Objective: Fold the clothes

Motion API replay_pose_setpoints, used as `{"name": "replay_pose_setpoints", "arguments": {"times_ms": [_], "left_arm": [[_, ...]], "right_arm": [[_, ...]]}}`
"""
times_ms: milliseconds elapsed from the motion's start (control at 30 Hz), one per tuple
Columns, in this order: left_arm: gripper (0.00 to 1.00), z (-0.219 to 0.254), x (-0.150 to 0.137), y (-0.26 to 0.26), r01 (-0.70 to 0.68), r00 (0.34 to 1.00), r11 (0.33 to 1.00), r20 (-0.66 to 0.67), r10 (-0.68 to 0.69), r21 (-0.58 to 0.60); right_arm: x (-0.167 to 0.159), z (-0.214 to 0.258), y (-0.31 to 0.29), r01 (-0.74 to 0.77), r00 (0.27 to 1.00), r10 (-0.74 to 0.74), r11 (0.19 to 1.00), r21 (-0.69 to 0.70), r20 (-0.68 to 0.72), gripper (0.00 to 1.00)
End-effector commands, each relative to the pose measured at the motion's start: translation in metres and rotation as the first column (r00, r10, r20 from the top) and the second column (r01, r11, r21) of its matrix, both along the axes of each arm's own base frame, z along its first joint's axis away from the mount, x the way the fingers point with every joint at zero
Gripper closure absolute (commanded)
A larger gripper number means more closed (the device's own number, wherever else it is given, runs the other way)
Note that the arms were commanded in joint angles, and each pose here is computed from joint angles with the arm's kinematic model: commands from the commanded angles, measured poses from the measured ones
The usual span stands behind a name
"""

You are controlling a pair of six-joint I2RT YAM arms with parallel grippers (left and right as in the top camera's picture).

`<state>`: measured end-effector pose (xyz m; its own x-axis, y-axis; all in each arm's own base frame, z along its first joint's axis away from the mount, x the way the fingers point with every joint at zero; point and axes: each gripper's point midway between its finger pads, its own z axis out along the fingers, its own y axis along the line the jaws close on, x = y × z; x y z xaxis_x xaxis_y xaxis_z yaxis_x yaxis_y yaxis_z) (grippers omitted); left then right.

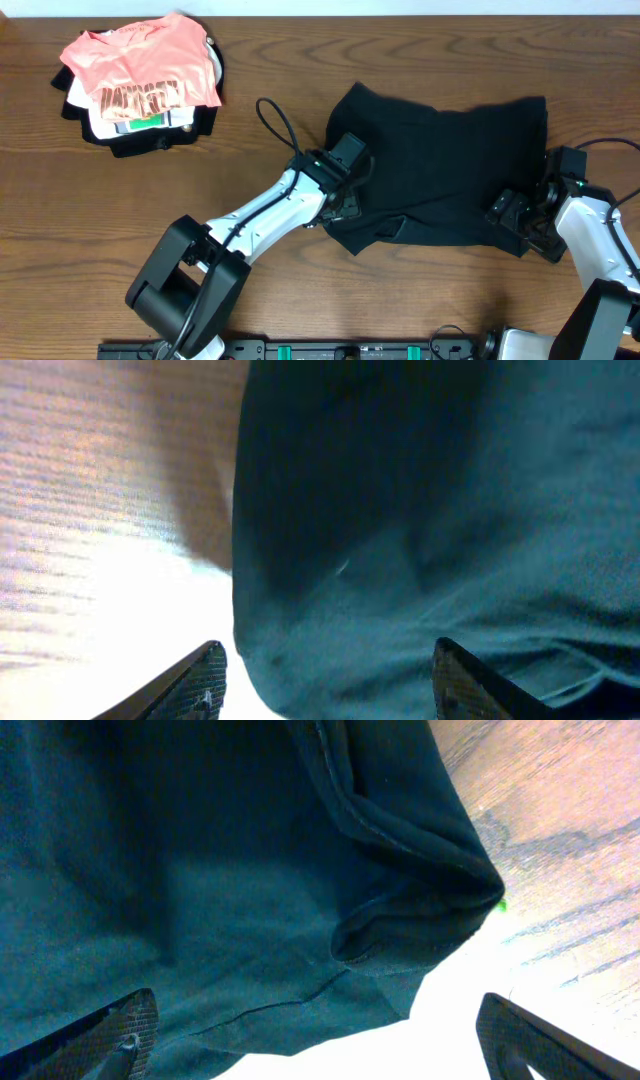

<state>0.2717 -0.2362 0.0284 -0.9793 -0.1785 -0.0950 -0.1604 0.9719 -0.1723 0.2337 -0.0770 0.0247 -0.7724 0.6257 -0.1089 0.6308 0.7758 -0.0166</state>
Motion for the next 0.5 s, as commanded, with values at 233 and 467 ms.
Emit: {"name": "replay_pose_setpoints", "arguments": {"times_ms": [233, 467], "left_arm": [[0.34, -0.034, -0.011, -0.005, -0.002, 0.995, 1.000, -0.101, 0.002, 0.002], [0.35, -0.044, -0.016, -0.009, 0.002, 0.990, 1.000, -0.140, -0.004, -0.015]], "right_arm": [[-0.003, -0.003, 0.007, -0.002, 1.000, 0.002, 0.999, 0.046, -0.005, 0.01], [-0.004, -0.003, 0.007, -0.002, 1.000, 0.002, 0.999, 0.048, -0.011, 0.01]]}}
